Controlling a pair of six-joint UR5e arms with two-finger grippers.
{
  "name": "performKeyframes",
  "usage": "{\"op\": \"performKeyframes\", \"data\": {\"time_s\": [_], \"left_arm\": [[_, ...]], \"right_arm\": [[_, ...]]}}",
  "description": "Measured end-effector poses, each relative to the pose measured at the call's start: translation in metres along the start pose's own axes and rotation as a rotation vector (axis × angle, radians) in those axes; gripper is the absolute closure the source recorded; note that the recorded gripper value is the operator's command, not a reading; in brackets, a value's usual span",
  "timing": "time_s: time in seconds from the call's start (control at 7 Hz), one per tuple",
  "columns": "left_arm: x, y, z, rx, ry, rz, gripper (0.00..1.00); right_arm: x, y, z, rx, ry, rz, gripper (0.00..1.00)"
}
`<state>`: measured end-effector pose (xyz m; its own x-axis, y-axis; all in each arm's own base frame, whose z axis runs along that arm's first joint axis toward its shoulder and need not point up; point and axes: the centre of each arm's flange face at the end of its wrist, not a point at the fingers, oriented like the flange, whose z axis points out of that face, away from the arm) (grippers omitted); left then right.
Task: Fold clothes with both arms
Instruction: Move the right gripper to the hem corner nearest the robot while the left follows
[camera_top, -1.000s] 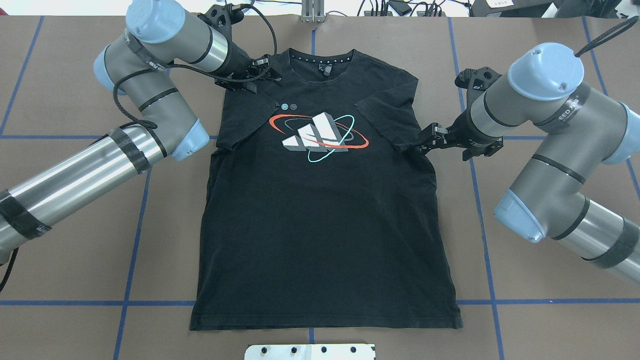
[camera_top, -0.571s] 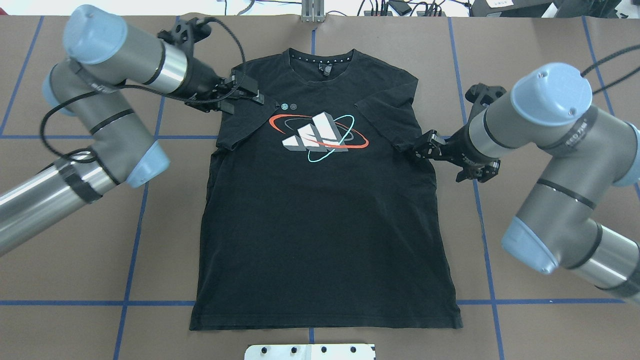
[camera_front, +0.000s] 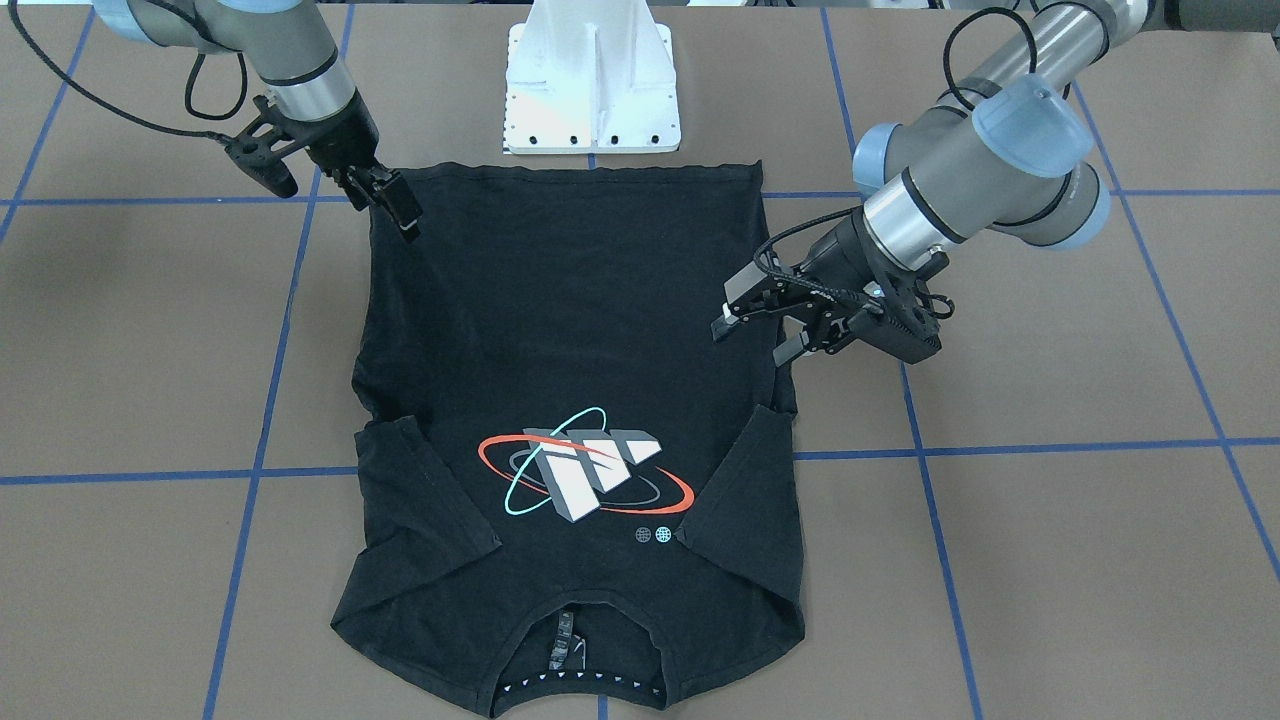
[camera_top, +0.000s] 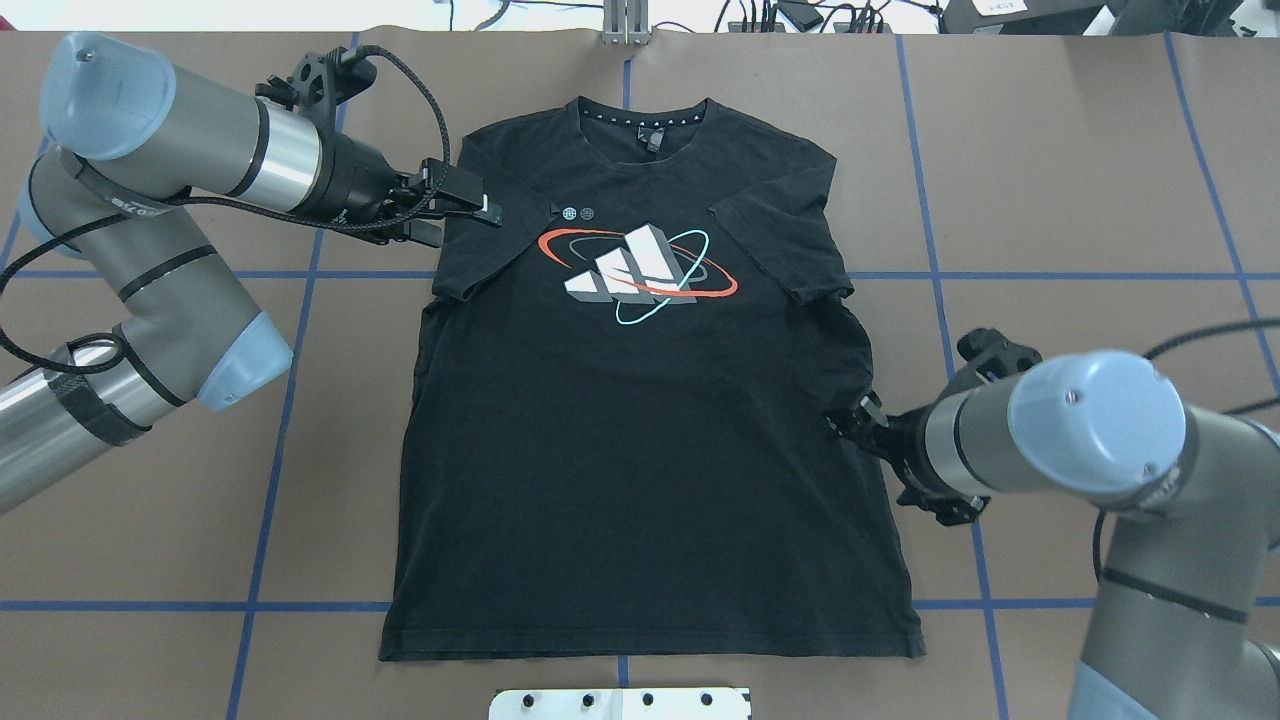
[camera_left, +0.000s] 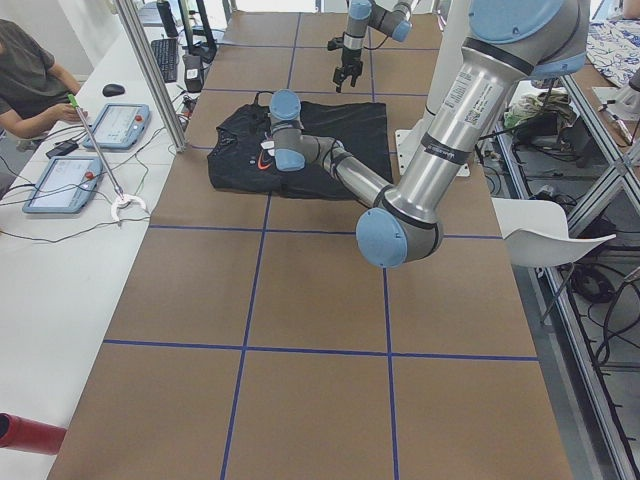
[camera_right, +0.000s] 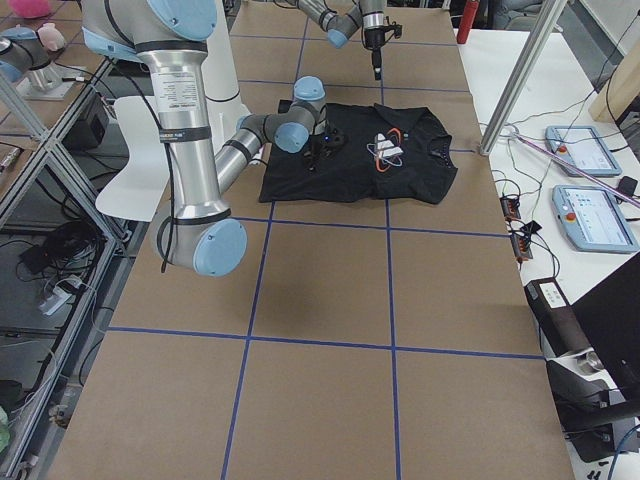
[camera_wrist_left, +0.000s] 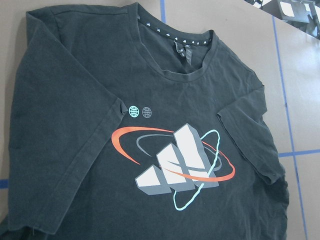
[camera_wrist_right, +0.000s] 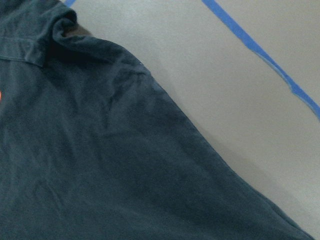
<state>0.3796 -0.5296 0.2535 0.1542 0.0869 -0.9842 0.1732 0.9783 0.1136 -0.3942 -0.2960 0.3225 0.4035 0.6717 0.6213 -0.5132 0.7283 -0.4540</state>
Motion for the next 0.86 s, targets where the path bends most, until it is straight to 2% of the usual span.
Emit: {"op": "performKeyframes", "data": {"time_s": [0.43, 0.86], "left_arm": [[0.006, 0.004, 0.001, 0.001, 0.009, 0.008, 0.08], [0.006, 0.005, 0.002, 0.010, 0.007, 0.009, 0.08]], "right_arm": [[0.064, 0.029, 0.018, 0.013, 0.093, 0.006, 0.11], [0.093, 0.067, 0.046, -0.009, 0.128, -0.058, 0.11]]}}
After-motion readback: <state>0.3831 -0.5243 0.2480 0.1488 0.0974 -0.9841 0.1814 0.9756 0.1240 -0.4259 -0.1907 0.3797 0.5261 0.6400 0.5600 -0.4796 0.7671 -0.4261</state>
